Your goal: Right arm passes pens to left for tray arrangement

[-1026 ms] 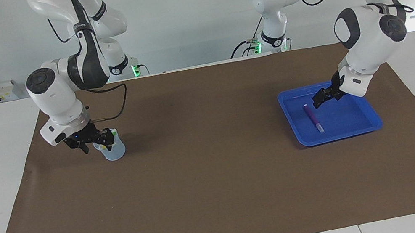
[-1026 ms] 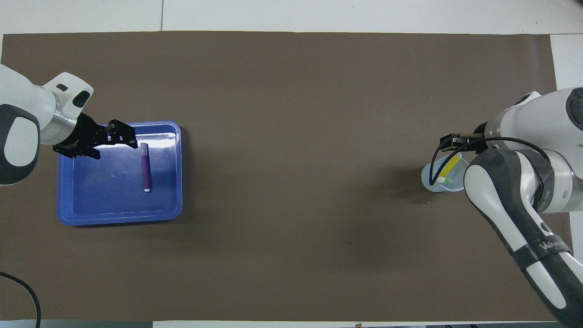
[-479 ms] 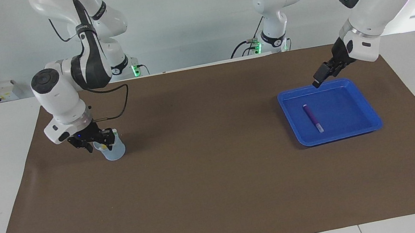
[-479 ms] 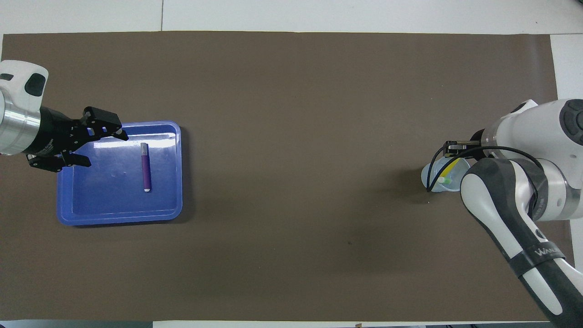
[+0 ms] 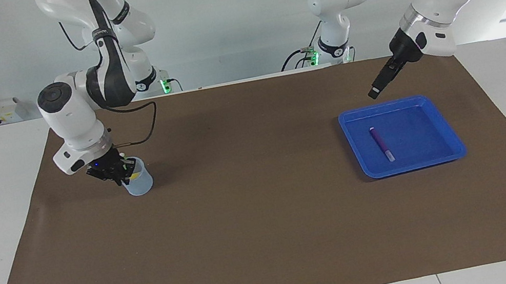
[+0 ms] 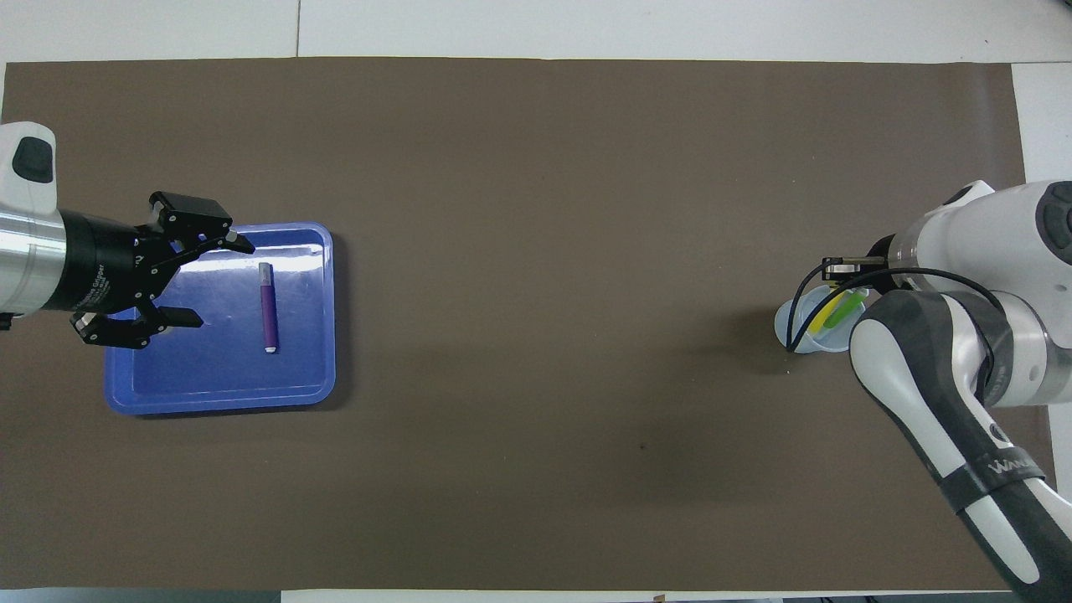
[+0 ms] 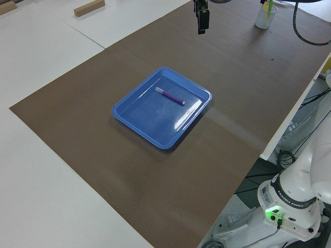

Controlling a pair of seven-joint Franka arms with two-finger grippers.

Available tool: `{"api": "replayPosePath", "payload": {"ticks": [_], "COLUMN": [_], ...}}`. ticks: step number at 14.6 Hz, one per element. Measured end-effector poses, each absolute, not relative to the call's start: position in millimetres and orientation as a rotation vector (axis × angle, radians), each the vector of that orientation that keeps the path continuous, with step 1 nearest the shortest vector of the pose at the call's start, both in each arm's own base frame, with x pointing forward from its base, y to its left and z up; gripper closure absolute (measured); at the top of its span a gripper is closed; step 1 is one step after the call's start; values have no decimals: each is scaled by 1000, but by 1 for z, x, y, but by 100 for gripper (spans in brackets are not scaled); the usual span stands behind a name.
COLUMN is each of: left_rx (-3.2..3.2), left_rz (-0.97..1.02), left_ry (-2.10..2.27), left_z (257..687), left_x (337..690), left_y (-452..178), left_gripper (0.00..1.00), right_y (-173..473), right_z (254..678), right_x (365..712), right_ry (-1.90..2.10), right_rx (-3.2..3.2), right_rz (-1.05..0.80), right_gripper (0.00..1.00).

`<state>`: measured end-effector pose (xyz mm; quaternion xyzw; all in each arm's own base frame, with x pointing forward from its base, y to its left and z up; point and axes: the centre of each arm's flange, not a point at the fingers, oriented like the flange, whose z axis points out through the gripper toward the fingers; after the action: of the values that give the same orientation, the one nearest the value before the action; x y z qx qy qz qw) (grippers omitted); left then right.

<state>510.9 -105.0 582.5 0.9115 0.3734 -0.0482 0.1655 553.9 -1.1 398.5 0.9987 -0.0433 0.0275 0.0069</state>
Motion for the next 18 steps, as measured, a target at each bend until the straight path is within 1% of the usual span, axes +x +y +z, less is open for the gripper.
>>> {"api": "replayPosePath", "payload": {"ticks": [3, 6, 8, 10, 13, 15, 18], "left_rx": [2459, 2313, 2197, 2099, 1980, 1916, 1839], "left_rz": [-92, -60, -70, -104, -142, -149, -174], "left_ry": [1162, 1289, 1393, 1472, 1573, 1631, 1706], "left_z": [586, 584, 585, 586, 589, 591, 594], "left_x": [482, 452, 445, 446, 448, 450, 453], "left_y": [-109, -108, -107, -108, -107, -106, -107], "left_gripper": [0, 0, 0, 0, 0, 0, 0], "right_y": [-1, -2, -2, 0, 12, 28, 81], "right_z": [432, 481, 517, 541, 548, 546, 549], "right_x": [555, 546, 541, 542, 548, 550, 554], "right_ry": [-136, -139, -144, -228, -439, -688, -1061], "right_rx": [3123, 3121, 3121, 3142, 3239, 3300, 3318], "right_rz": [174, 229, 238, 242, 236, 188, 104], "right_gripper": [82, 82, 82, 82, 82, 82, 82]}}
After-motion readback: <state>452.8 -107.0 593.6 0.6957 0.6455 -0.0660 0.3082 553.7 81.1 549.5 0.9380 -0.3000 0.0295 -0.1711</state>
